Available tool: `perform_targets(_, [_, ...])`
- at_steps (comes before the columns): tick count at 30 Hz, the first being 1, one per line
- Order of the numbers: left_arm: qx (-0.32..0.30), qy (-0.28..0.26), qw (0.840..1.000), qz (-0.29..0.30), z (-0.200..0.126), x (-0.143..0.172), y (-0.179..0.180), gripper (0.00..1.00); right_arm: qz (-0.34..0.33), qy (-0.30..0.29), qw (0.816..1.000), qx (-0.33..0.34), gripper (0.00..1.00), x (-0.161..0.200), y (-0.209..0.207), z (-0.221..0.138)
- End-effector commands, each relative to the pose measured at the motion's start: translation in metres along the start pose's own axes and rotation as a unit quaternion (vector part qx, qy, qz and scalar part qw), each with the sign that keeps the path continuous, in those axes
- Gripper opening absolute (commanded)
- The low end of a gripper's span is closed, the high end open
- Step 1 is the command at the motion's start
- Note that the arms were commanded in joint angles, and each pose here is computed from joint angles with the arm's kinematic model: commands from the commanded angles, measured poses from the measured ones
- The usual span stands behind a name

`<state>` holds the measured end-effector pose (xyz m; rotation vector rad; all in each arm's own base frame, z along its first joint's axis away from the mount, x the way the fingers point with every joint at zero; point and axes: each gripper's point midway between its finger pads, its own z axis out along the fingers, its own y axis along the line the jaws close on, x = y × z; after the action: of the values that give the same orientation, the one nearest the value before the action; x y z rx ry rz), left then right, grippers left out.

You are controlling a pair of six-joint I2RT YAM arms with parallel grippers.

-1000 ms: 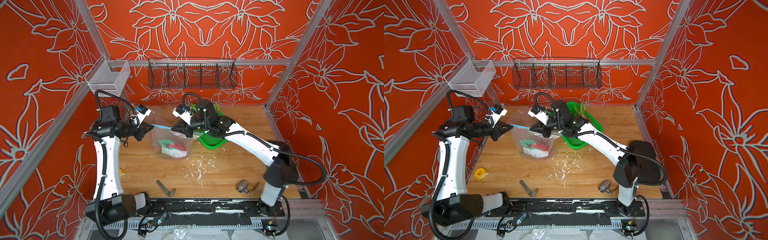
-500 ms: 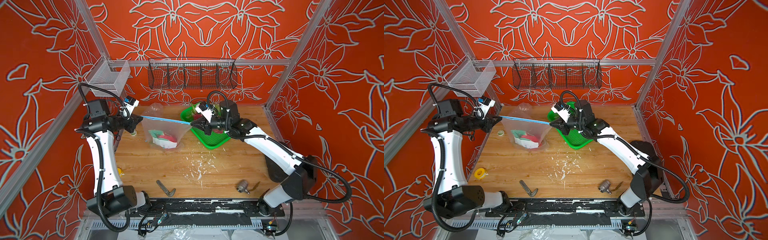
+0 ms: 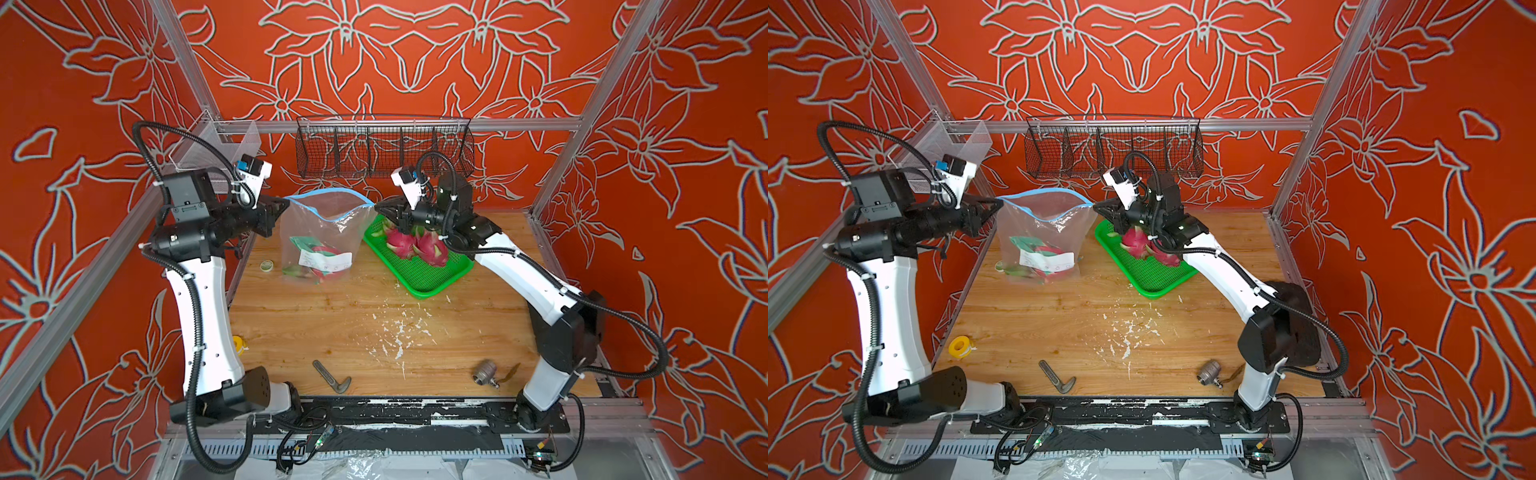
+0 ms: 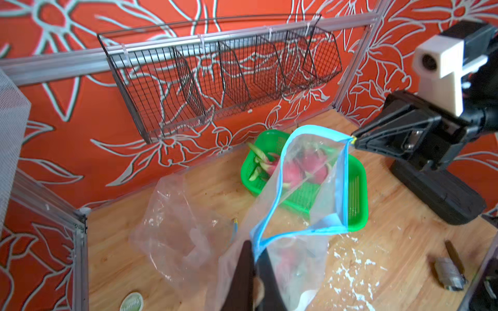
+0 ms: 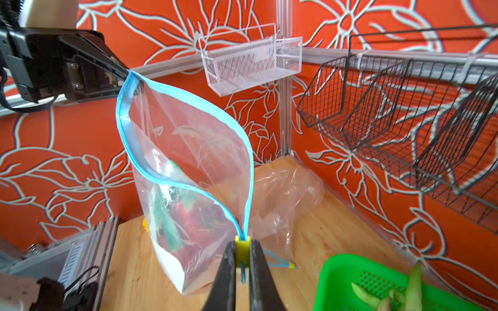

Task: Open the zip-top bag and take out the dragon fruit
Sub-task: Place the zipper food storage bag at the center of the board.

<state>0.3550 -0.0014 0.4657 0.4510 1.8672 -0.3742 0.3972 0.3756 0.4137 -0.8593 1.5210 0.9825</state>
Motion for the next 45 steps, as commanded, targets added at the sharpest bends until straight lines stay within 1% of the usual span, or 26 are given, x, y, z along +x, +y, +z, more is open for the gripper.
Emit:
perform_targets(1, [-0.022,-0.038,0.999,-0.010,0.018,-0.031,0.025,0.00,-0.006,-0.042,0.999,0.021,0.00,-0.037,-0.011,0.005])
perform_targets(4, [-0.035,-0.037,0.999,0.013,0.040,-0.034,0.039,0.00,-0.013,-0.041,0.999,0.031,0.00,-0.037,-0.024,0.018])
perform_targets(7, [-0.031,-0.033,0.999,0.024,0.055,-0.031,0.047,0.00,-0.018,-0.028,0.999,0.037,0.00,-0.027,-0.034,0.028])
perform_targets(10, [-0.019,-0.007,0.999,0.039,0.068,-0.007,0.046,0.00,-0.017,-0.014,0.999,0.033,0.00,-0.007,-0.037,0.031])
perform_targets(12, [0.002,0.024,0.998,0.051,0.074,0.024,0.037,0.00,-0.016,-0.001,0.999,0.029,0.00,0.015,-0.036,0.028])
perform_targets(15, [0.038,0.079,0.993,0.074,0.072,0.092,0.014,0.00,-0.004,0.016,1.000,0.016,0.00,0.061,-0.030,0.020])
perform_targets(17, [0.071,0.119,0.986,0.090,0.065,0.142,-0.009,0.00,0.011,0.023,1.000,0.005,0.00,0.093,-0.021,0.013])
perform_targets(19, [0.093,0.153,0.979,0.102,0.059,0.186,-0.025,0.00,0.019,0.037,0.999,-0.002,0.00,0.124,-0.010,0.008])
perform_targets(21, [0.112,0.184,0.971,0.101,0.052,0.220,-0.039,0.00,0.019,0.060,0.998,-0.002,0.00,0.154,0.002,0.003])
perform_targets(23, [0.139,0.223,0.960,0.098,0.043,0.252,-0.053,0.00,0.013,0.082,0.997,-0.001,0.00,0.179,0.016,-0.002])
perform_targets(24, [0.155,0.240,0.954,0.094,0.038,0.264,-0.059,0.05,0.004,0.091,0.996,0.002,0.00,0.189,0.022,-0.005])
perform_targets(26, [0.185,0.268,0.942,0.085,0.027,0.282,-0.074,0.23,-0.008,0.107,0.994,0.006,0.00,0.205,0.036,-0.009])
perform_targets(28, [0.207,0.282,0.933,0.088,0.016,0.290,-0.088,0.40,-0.012,0.121,0.993,0.013,0.00,0.216,0.045,-0.013])
perform_targets(29, [0.210,0.286,0.931,0.092,0.011,0.292,-0.093,0.47,-0.012,0.124,0.992,0.016,0.00,0.220,0.049,-0.015])
perform_targets(30, [0.211,0.288,0.929,0.097,0.008,0.293,-0.098,0.51,-0.013,0.129,0.991,0.021,0.08,0.225,0.052,-0.017])
perform_targets(31, [0.215,0.289,0.927,0.106,0.005,0.295,-0.104,0.55,-0.018,0.133,0.991,0.032,0.17,0.229,0.054,-0.019])
perform_targets(32, [0.218,0.291,0.925,0.115,0.002,0.297,-0.110,0.60,-0.025,0.136,0.990,0.040,0.22,0.232,0.056,-0.022])
perform_targets(33, [0.219,0.297,0.921,0.125,-0.001,0.301,-0.116,0.68,-0.033,0.140,0.988,0.052,0.28,0.236,0.058,-0.025])
perform_targets(34, [0.216,0.303,0.918,0.137,-0.002,0.306,-0.119,0.72,-0.042,0.141,0.987,0.069,0.38,0.238,0.059,-0.029])
perform_targets(36, [0.200,0.312,0.915,0.157,0.001,0.312,-0.120,0.72,-0.054,0.141,0.983,0.103,0.47,0.238,0.059,-0.037])
perform_targets(37, [0.182,0.313,0.917,0.164,0.006,0.313,-0.116,0.70,-0.059,0.142,0.980,0.123,0.50,0.239,0.059,-0.041])
perform_targets(39, [0.150,0.308,0.924,0.169,0.017,0.312,-0.109,0.68,-0.059,0.140,0.974,0.167,0.51,0.241,0.057,-0.051])
perform_targets(40, [0.144,0.310,0.924,0.171,0.021,0.314,-0.108,0.67,-0.053,0.137,0.970,0.195,0.51,0.242,0.055,-0.057])
perform_targets(42, [0.148,0.331,0.915,0.177,0.023,0.325,-0.111,0.67,-0.032,0.131,0.966,0.219,0.50,0.245,0.063,-0.068])
perform_targets(44, [0.146,0.351,0.906,0.186,0.026,0.336,-0.111,0.67,-0.026,0.119,0.968,0.217,0.48,0.249,0.084,-0.075])
perform_targets(45, [0.146,0.358,0.902,0.191,0.026,0.340,-0.112,0.67,-0.027,0.115,0.972,0.205,0.47,0.255,0.101,-0.076])
